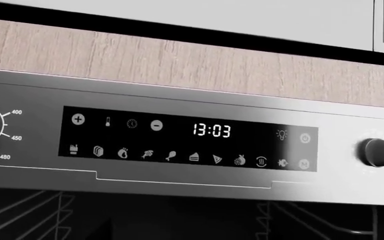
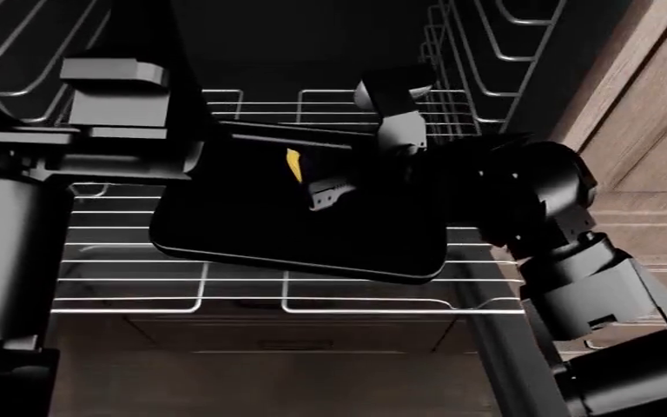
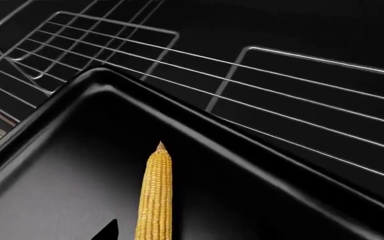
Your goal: Pick the corn from the oven and place it on the plate on the counter.
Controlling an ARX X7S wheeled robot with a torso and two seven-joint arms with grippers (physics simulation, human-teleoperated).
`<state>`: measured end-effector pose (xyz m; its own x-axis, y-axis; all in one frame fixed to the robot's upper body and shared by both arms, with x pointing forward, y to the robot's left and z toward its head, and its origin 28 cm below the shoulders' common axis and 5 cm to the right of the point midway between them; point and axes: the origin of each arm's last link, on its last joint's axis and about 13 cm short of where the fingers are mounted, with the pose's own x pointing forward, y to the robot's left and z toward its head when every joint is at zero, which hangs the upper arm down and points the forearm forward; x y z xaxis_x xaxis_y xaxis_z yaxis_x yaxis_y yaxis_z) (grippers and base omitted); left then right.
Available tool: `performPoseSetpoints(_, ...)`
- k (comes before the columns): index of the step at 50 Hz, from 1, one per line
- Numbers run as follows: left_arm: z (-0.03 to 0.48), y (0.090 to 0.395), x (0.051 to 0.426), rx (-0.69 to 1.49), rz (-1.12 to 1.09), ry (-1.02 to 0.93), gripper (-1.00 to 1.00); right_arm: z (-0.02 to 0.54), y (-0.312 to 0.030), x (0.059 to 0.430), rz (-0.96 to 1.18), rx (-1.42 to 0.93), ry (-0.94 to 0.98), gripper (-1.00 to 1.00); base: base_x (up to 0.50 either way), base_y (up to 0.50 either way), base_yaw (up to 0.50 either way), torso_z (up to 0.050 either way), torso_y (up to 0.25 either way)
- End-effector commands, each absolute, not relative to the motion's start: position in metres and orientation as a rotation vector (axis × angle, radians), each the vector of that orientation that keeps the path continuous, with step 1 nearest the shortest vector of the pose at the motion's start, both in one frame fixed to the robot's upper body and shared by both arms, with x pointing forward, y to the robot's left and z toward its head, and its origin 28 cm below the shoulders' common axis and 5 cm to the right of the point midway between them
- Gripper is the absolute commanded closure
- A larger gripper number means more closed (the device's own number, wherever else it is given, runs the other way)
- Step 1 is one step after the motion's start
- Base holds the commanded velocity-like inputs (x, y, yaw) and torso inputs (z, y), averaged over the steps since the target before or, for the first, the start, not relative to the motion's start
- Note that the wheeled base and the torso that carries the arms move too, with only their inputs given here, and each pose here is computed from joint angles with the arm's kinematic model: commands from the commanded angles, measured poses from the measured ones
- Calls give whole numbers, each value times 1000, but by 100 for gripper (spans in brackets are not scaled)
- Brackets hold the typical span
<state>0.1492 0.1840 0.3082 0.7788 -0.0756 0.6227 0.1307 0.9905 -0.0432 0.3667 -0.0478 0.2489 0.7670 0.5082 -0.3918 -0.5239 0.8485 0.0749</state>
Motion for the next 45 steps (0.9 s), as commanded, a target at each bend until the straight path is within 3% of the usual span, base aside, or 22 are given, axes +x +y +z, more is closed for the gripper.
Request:
performPoseSetpoints(1,306,183,149,-94,-115,-666,-100,245,-43,370,541,-78,467,-100,0,0,0,0,0)
performPoseSetpoints(45,303,186,145,-151,-116,-679,-100,261,-31,359,582,-267,545,-100,0,0,0,0,0)
